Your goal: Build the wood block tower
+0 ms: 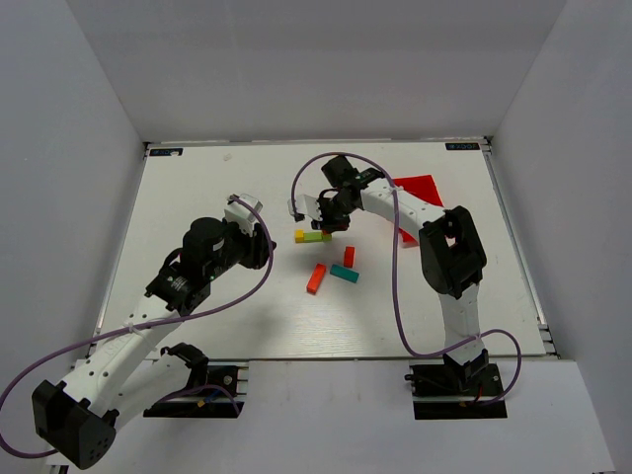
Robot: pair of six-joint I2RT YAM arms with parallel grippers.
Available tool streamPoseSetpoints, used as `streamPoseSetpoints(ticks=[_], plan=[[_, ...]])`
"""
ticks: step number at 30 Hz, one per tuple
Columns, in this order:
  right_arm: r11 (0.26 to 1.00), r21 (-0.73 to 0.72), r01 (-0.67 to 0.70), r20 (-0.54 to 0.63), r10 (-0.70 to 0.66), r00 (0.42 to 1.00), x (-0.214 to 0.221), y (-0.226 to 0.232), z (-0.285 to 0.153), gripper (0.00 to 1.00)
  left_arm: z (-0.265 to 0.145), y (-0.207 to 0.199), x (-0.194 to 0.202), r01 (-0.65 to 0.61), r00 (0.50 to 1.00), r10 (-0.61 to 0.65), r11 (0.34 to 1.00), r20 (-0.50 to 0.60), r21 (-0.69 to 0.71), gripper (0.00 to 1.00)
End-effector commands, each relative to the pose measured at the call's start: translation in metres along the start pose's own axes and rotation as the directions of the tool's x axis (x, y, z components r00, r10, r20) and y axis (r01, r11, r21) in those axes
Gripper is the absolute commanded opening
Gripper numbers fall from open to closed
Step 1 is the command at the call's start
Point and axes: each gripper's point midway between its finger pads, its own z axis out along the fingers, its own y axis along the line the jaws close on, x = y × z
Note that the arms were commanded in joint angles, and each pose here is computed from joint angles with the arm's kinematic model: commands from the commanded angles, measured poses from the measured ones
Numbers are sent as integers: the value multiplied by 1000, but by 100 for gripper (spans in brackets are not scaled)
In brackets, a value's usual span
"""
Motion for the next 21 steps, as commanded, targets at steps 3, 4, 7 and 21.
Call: streamPoseSetpoints(ticks=[3,4,7,21], plan=[[1000,31,0,21,0,1000,-10,-12,-4,11,-5,-1,-12,-2,999,2,1000,40,7,55],[1000,29,2,20,-2,1000,-11,-11,-3,11,-5,-1,-12,-2,999,2,1000,40,7,55],[1000,29,-1,19,1,1000,-10,-11,-3,11,-5,-1,-12,-2,999,2,1000,40,7,55],[1000,30,-5,21,5,1000,-10,-11,-2,14,-5,-1,-12,-2,999,2,1000,40,7,55]])
